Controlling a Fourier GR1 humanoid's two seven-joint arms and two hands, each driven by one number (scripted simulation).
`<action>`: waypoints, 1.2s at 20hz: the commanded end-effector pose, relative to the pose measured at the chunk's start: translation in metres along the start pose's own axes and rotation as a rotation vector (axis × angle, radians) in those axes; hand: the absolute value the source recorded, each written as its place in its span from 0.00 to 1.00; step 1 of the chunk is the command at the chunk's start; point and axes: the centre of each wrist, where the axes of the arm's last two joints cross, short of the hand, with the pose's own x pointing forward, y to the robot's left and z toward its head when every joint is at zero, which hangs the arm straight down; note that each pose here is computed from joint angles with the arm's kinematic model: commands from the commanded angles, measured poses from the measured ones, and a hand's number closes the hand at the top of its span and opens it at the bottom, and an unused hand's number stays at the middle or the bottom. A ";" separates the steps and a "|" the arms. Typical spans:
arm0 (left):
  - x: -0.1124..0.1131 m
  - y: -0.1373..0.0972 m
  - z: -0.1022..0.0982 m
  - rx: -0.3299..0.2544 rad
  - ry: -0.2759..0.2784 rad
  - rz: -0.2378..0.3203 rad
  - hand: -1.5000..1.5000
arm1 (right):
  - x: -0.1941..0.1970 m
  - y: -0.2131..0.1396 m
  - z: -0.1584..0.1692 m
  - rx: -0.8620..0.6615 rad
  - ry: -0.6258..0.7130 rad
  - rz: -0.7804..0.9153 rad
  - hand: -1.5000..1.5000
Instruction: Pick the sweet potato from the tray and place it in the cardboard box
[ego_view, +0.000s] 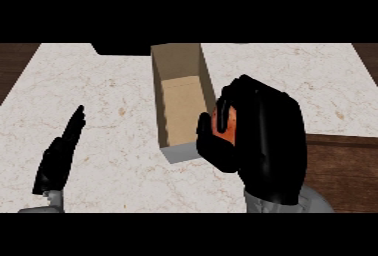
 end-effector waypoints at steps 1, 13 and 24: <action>-0.004 0.007 -0.001 0.006 -0.003 0.003 0.50 | 0.014 0.004 -0.041 0.023 0.090 -0.013 1.00; 0.000 0.008 -0.001 -0.013 -0.019 -0.008 0.50 | 0.007 0.103 -0.117 0.154 0.211 0.039 1.00; -0.005 -0.017 -0.007 -0.035 -0.025 0.018 0.50 | -0.025 0.151 -0.131 0.157 0.316 -0.066 0.00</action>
